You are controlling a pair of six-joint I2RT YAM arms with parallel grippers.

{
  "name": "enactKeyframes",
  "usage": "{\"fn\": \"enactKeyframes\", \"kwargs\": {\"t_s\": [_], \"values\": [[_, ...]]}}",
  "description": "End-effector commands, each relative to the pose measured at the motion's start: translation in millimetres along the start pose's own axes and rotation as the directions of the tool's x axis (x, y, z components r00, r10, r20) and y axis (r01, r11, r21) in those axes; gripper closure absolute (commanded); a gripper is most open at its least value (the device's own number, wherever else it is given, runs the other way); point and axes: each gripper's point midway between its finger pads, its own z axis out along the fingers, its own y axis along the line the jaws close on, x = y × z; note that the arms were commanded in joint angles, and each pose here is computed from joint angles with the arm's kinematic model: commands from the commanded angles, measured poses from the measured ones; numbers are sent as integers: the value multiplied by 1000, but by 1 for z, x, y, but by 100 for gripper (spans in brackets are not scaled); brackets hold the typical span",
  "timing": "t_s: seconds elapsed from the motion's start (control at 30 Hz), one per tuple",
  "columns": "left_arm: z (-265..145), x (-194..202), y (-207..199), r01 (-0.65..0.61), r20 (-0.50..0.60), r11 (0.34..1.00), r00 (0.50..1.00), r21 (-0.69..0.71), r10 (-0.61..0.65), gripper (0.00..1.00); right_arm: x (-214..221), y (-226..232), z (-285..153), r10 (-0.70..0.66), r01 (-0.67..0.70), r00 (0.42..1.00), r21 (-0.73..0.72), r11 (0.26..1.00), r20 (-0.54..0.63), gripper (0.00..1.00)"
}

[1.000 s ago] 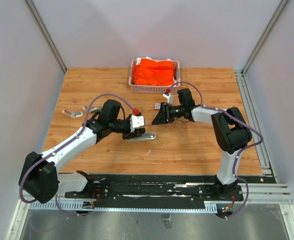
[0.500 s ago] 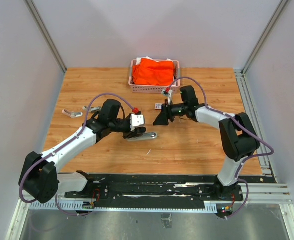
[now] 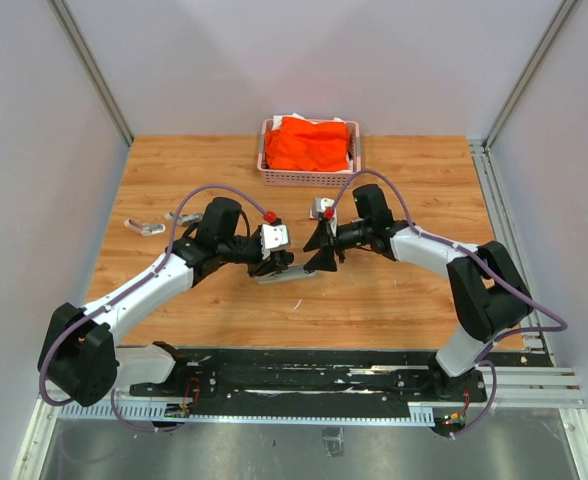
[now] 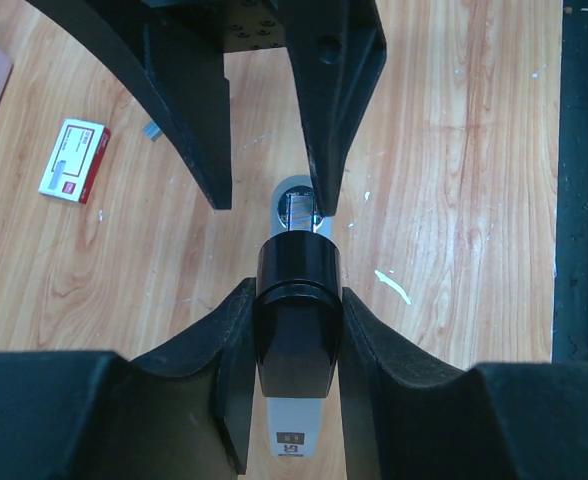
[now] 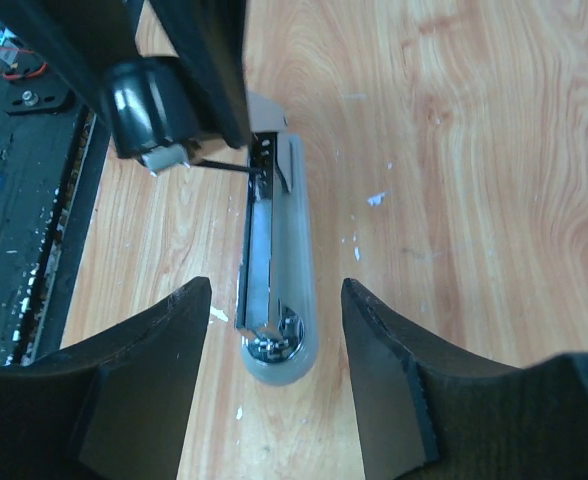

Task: Unload the staples from the stapler
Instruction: Unload the staple at the center of the board.

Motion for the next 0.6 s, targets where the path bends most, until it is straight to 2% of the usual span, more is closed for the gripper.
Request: {"fn": "enactKeyframes", "kwargs": {"t_s": [0.0,0.17,0.33,0.57], "values": [[2,-21,3,-41,74,999,996,3,41,100,-3,14,7,-182,181,983,-45,983,-14,43],[2,-23,3,-31,81,1000,996,5,30,100,9,21,13,-266,261,963,-78,962,-52,43],[3,-23,3,-25,80,1000,996,7,24,100,18,15,16,-309,305,945,-54,951,-107,45],[4,-22,7,-6,80,1000,997,-9,7,100,30,14,19,-291,285,948,-65,956,-125,51]]}}
